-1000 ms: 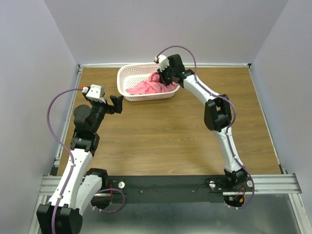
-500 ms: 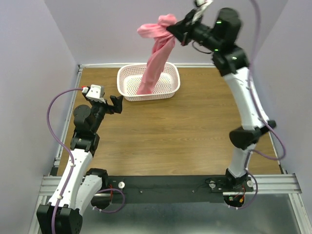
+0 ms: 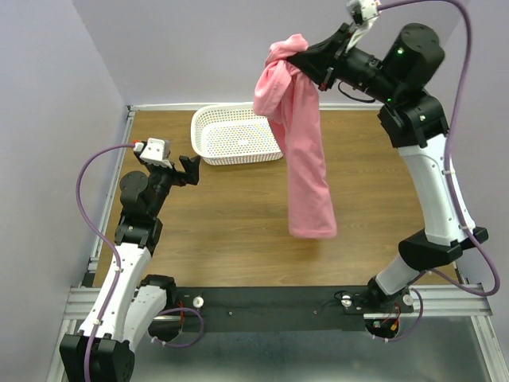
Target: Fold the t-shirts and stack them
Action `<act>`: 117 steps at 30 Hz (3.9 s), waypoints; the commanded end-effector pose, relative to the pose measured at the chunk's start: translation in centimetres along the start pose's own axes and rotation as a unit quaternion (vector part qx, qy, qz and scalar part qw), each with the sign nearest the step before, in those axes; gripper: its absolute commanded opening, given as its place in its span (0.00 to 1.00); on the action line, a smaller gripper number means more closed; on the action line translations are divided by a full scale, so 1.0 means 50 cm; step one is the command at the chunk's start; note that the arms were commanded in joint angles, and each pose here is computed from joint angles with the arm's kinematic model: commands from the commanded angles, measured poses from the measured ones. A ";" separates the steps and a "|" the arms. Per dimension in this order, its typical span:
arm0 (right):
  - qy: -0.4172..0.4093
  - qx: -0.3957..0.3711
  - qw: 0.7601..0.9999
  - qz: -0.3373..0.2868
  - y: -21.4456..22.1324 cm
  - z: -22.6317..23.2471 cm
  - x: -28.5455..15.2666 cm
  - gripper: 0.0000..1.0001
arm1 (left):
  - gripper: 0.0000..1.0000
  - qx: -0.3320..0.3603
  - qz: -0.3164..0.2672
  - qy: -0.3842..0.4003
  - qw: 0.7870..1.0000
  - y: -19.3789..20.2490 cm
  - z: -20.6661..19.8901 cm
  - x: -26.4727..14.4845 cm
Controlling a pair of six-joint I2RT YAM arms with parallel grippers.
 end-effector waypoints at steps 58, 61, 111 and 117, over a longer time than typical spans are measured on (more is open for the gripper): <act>0.070 0.146 0.970 0.183 0.614 -0.176 -0.434 0.96 | 0.96 0.335 0.090 0.147 0.926 0.105 -0.148 0.192; 0.069 0.139 0.971 0.181 0.609 -0.173 -0.434 0.96 | 0.96 0.392 0.093 0.229 0.886 0.156 -0.192 0.225; 0.053 0.159 0.970 0.176 0.606 -0.165 -0.434 0.97 | 0.00 0.222 0.218 0.039 0.950 0.208 -0.055 0.242; 0.052 0.158 0.970 0.174 0.602 -0.163 -0.434 0.97 | 0.00 0.126 0.293 -0.105 0.942 0.265 0.051 0.249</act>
Point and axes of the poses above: each gripper's point midway between its finger pads, its own x axis out along the fingers, its own z axis along the line the jaws close on, y = z × x, the point moved 3 cm from there along -x, back along the fingers, and after that the axes turned 8 degrees about x, right-handed, at the moved point
